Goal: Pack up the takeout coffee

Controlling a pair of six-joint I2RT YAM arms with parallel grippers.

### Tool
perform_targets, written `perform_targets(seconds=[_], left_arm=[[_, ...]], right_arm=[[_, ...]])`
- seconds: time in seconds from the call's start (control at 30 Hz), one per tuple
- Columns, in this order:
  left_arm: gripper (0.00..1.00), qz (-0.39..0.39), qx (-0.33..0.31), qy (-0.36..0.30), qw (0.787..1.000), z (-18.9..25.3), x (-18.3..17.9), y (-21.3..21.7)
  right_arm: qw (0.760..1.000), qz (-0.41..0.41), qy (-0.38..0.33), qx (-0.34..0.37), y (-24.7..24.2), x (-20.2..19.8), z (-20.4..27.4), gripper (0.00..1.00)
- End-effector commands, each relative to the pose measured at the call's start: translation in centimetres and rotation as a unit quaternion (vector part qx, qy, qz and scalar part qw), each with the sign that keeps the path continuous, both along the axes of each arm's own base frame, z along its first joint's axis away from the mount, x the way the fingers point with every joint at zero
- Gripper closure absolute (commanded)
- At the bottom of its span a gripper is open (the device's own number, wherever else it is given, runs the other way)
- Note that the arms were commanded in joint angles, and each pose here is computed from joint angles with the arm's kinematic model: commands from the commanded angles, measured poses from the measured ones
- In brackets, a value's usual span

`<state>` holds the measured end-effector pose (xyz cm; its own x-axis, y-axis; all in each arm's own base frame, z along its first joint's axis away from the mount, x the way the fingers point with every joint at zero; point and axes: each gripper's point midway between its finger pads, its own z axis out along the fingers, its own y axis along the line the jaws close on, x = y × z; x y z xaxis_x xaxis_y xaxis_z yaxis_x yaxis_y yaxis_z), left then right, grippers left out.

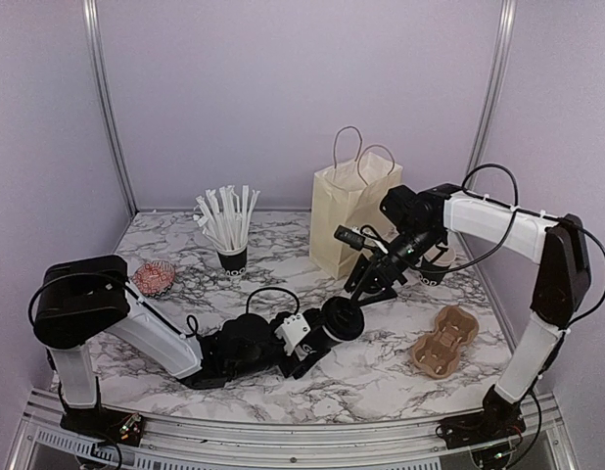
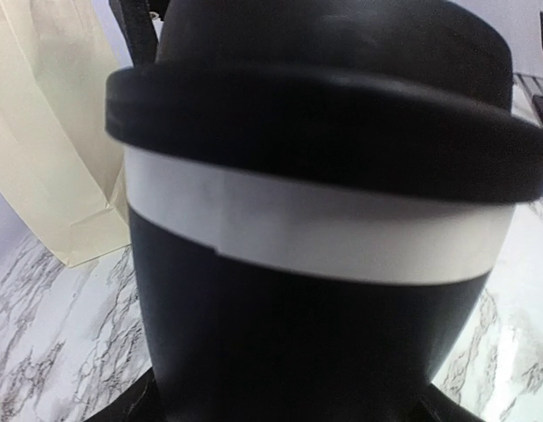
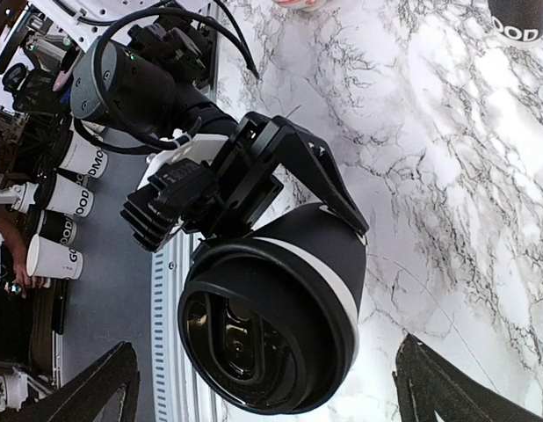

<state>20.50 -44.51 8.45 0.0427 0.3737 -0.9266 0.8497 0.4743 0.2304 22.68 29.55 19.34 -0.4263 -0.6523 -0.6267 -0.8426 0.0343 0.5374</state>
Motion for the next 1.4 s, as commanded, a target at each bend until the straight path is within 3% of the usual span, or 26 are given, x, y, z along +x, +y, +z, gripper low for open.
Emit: perform_targets(seconds=[0.0, 0.27, 0.67, 0.9, 1.03, 1.37], left_arm=[[0.23, -0.006, -0.113, 0.052, 0.992, 2.0, -0.3, -0.9], [0.20, -0.015, -0.160, 0.096, 0.982, 0.6, -0.1, -1.0], [0.19, -0.019, -0.141, 0.100, 0.985, -1.2, 0.3, -1.4], [0.09, -0.017, -0.106, 0.122, 0.987, -1.1, -0.2, -1.6], [0.05, 0.026, -0.069, 0.133, 0.988, -1.1, 1.0, -1.5], [0.01, 0.103, -0.003, 0.187, 0.977, -1.5, 5.0, -4.6]], right_arm=[[1.000, -0.007, -0.024, 0.002, -0.2, 0.5, 0.5, 0.01], [0.999, -0.013, -0.034, -0.006, -0.3, 0.7, -0.1, 0.01], [0.996, -0.044, -0.068, -0.047, -1.7, 1.5, -2.0, 0.01], [0.983, -0.118, -0.086, -0.109, -5.8, 4.8, -4.3, 0.01], [0.971, -0.170, -0.097, -0.139, -8.4, 7.5, -5.8, 0.01], [0.981, -0.147, -0.078, -0.099, -5.7, 9.7, -8.0, 0.01]])
